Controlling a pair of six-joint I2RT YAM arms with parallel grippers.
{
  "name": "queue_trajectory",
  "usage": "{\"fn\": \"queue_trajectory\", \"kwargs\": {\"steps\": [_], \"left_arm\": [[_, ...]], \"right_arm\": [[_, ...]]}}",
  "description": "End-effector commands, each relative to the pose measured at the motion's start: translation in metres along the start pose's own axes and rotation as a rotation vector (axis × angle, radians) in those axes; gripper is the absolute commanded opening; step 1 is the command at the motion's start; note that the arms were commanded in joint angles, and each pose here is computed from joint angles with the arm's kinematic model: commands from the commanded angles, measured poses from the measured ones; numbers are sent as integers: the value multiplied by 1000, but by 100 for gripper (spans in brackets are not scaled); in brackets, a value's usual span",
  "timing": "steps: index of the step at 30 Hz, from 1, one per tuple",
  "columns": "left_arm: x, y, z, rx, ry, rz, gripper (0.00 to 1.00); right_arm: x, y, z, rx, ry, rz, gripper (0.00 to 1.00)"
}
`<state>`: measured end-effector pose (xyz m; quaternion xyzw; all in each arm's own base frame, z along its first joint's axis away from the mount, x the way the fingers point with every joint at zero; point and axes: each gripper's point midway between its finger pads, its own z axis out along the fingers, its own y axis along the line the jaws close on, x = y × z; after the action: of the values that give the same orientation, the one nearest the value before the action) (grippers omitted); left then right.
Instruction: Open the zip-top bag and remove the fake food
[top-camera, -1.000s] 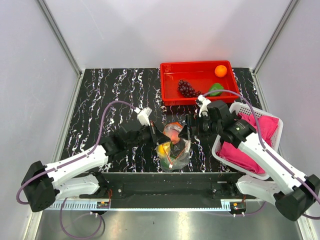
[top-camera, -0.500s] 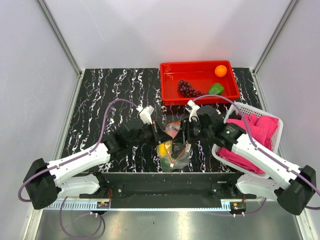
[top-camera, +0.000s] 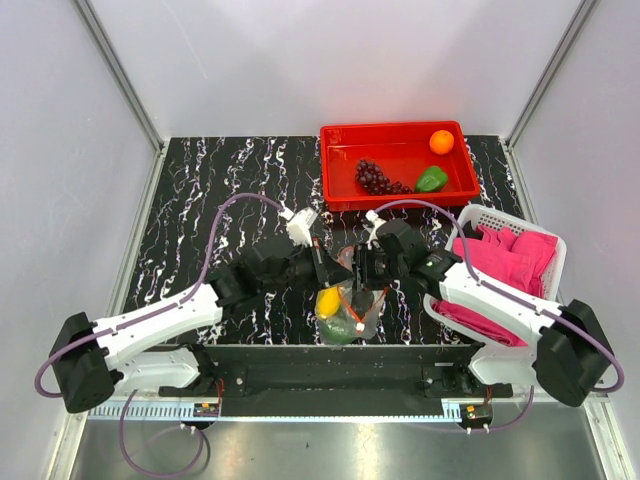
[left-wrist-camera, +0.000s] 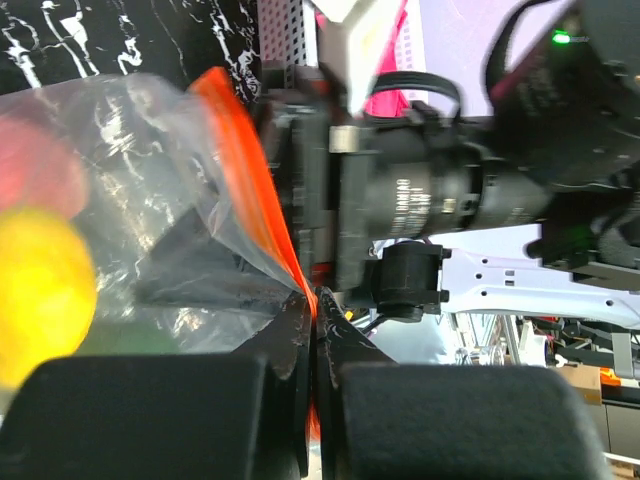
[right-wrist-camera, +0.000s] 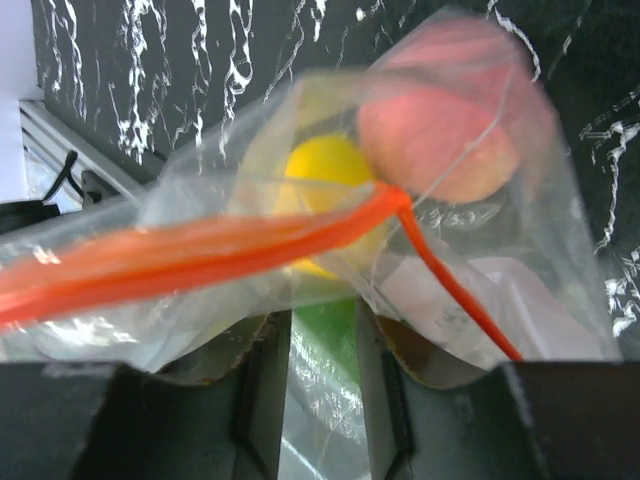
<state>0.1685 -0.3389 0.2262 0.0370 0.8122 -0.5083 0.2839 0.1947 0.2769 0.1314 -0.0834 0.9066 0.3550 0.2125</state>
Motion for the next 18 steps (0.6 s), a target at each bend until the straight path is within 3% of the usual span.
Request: {"fn": "queue_trajectory", "kwargs": {"steps": [1,13,18], "left_arm": [[-15,-29,6,75,-46,21,0],[-6,-17,15,46,-31,27,0],[-3,-6,14,19,-38,23,0]], "right_arm": [[-17,14,13,-66,-66,-15,42],[-5,18,37,-169,-28,29,70],[6,22,43,-228,15,34,77]]}}
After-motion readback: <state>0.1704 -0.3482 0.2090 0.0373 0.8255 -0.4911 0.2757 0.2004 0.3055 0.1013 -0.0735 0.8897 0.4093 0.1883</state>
